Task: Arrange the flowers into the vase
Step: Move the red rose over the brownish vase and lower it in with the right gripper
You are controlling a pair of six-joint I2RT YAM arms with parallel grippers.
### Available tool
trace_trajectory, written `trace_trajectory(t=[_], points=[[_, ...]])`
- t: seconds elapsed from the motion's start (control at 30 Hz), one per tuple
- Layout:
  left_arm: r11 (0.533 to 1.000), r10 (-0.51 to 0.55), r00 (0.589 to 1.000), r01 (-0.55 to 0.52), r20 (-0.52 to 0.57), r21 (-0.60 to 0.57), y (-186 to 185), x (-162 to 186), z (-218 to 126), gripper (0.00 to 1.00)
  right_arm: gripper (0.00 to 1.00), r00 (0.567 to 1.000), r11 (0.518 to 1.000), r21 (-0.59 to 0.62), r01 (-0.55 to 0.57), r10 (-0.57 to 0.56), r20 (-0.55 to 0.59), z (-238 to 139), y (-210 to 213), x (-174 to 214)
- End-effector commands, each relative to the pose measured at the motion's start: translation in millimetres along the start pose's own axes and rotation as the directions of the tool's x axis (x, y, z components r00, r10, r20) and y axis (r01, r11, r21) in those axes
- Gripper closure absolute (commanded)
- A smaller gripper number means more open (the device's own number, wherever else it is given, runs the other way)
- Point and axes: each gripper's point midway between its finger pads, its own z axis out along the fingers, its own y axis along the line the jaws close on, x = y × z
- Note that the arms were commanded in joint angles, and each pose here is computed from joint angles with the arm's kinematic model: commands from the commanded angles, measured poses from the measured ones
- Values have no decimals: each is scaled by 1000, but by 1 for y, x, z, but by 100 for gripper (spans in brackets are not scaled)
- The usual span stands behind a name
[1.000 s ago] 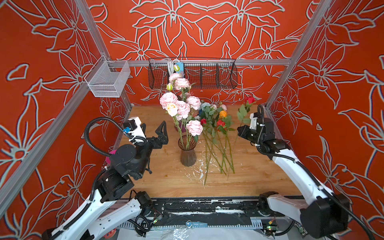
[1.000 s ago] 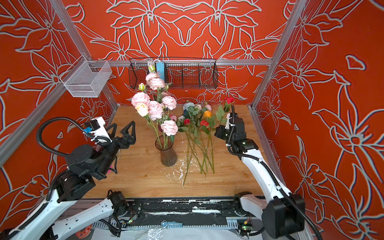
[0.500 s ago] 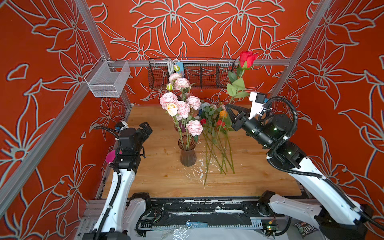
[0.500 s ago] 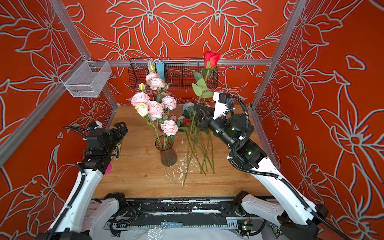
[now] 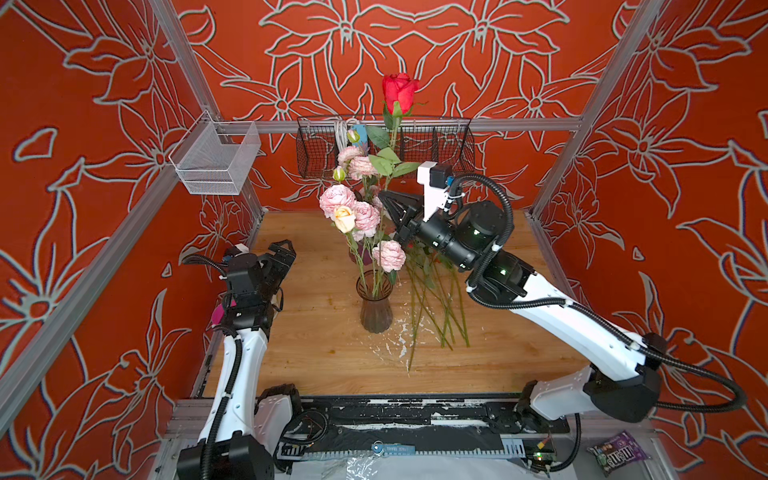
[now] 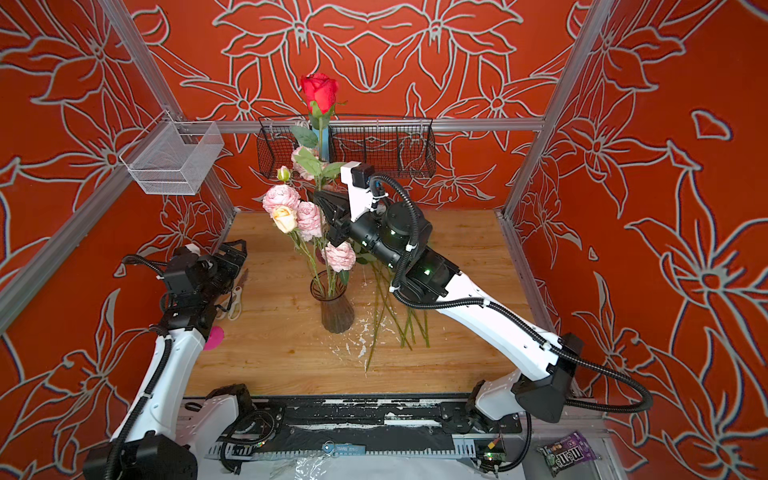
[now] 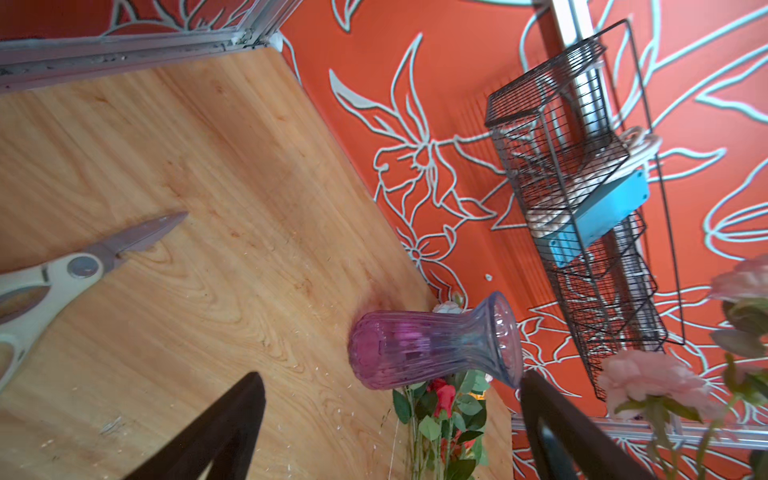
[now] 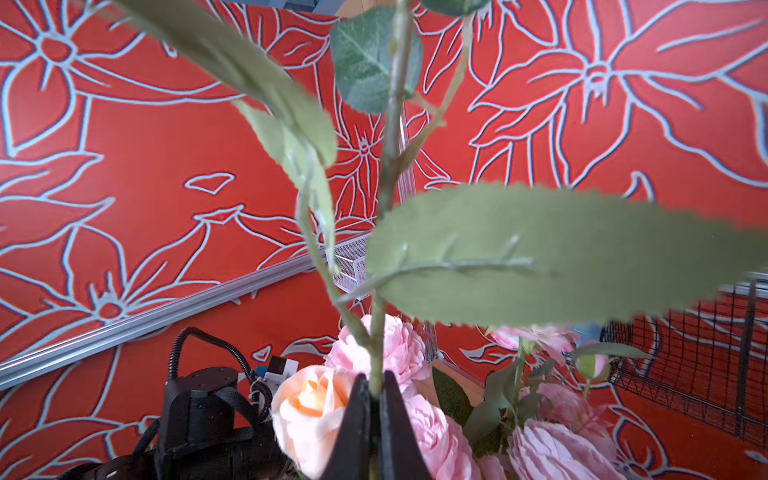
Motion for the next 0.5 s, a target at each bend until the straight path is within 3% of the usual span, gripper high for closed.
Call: trace_trajectory(t=[0.0, 0.17, 0.4, 0.47], points=[[998, 9, 1000, -10, 21, 54, -16, -9, -5, 5, 100, 996, 998, -26, 58, -56, 74, 5, 8, -15], [998, 16, 999, -18, 31, 61, -19, -11, -9, 5, 100, 999, 999, -16, 40, -40, -15, 6, 1, 31], [998, 17, 999, -19, 39, 67, -20, -13, -10, 5, 100, 991, 998, 35, 48, -43, -126, -21, 1, 98], [997, 19, 999, -22, 38, 70, -21, -13, -10, 5, 94, 989, 998, 48, 31, -24, -148, -26, -1, 109]])
